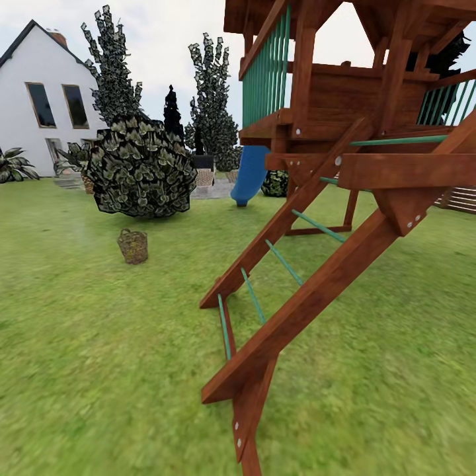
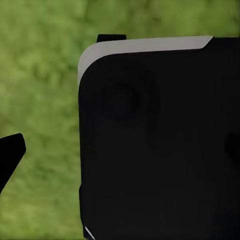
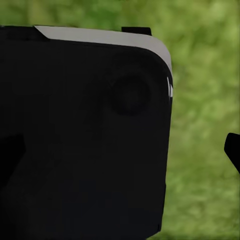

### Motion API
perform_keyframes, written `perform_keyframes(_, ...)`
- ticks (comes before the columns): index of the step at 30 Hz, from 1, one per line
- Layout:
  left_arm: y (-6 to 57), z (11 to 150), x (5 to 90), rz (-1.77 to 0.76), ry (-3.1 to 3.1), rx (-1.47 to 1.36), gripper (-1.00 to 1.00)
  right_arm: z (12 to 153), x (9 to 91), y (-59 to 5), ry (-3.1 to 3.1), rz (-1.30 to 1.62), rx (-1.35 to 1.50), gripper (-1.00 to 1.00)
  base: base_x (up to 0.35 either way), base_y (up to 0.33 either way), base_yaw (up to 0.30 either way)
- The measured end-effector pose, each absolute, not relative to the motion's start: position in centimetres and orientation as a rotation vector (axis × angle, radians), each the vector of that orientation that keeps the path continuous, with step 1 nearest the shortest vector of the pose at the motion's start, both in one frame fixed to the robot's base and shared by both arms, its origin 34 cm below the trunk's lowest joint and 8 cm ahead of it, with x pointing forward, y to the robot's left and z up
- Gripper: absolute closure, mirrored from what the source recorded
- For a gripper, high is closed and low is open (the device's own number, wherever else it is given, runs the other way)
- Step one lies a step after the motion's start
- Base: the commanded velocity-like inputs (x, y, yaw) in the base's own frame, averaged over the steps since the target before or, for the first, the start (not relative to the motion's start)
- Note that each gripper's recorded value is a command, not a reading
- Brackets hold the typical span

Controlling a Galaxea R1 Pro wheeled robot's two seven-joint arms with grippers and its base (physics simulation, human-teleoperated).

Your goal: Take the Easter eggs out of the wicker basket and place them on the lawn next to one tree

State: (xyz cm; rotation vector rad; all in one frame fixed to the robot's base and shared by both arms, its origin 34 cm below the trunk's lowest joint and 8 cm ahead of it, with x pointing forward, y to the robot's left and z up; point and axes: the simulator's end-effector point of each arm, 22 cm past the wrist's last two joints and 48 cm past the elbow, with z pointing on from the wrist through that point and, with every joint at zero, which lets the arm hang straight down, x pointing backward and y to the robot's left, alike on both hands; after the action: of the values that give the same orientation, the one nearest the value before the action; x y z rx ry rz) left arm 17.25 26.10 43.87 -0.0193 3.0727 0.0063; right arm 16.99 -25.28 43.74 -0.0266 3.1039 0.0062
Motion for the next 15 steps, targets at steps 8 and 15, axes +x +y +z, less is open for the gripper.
perform_keyframes(8,26.08,43.87,17.25,0.006,3.073,-0.02,-1.0,43.76,17.46,-25.21,3.082,0.008,-0.027,-1.0,0.0,0.0,0.222)
perform_keyframes(15,26.1,43.87,17.25,0.006,3.073,-0.02,-1.0,43.79,17.86,-25.03,3.061,0.011,-0.025,-1.0,0.0,0.0,0.293)
